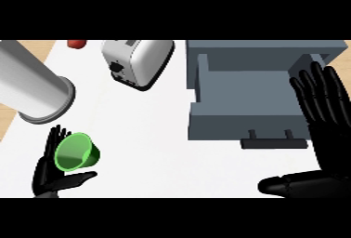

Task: Pick up the cup, place it into the drawer and close the drawer

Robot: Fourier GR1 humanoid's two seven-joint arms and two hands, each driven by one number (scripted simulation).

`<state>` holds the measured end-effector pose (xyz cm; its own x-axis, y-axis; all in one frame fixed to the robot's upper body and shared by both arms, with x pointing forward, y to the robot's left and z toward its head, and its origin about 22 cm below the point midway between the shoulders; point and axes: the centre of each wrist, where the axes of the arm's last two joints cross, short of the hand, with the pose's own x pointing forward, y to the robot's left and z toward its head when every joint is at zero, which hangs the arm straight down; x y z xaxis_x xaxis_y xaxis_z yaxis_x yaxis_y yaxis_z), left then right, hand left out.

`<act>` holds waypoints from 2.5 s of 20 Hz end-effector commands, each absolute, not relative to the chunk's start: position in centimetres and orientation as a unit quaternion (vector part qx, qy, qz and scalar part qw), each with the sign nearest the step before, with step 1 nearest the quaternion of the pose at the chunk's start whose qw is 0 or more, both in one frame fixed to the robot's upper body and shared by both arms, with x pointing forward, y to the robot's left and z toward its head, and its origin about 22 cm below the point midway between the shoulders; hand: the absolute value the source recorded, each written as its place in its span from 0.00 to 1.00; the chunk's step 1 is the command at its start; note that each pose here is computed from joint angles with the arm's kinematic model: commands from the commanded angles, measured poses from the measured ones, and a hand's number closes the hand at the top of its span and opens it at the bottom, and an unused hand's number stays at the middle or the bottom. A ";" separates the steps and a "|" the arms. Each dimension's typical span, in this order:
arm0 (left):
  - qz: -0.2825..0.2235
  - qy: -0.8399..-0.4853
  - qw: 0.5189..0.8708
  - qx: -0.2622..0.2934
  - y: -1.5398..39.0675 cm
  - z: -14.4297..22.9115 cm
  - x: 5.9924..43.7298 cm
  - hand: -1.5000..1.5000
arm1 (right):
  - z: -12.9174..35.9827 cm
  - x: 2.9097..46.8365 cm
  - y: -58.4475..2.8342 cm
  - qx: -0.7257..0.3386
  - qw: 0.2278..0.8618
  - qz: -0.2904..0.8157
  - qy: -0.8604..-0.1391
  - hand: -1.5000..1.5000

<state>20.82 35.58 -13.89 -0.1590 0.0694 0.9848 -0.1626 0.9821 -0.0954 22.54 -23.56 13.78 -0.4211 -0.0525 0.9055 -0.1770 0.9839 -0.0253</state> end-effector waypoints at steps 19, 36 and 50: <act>0.137 -0.761 0.625 -0.108 33.5 -14.8 23.1 1.00 | 13.6 21.8 -22.4 0.072 0.536 0.053 -0.839 0.00; 0.126 -0.826 0.548 -0.037 31.0 -13.8 25.4 1.00 | 15.7 22.4 -23.7 0.067 0.530 0.060 -0.843 0.00; 0.044 -0.858 0.492 -0.139 25.2 -3.9 29.5 1.00 | 14.6 22.2 -23.9 0.053 0.542 0.058 -0.837 0.00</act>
<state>29.14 26.43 -7.14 -0.4540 0.2589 0.8526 0.1152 0.9659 -0.2319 21.98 -24.41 14.35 -0.4060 -0.0351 0.9132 -0.1552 0.9874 -0.0310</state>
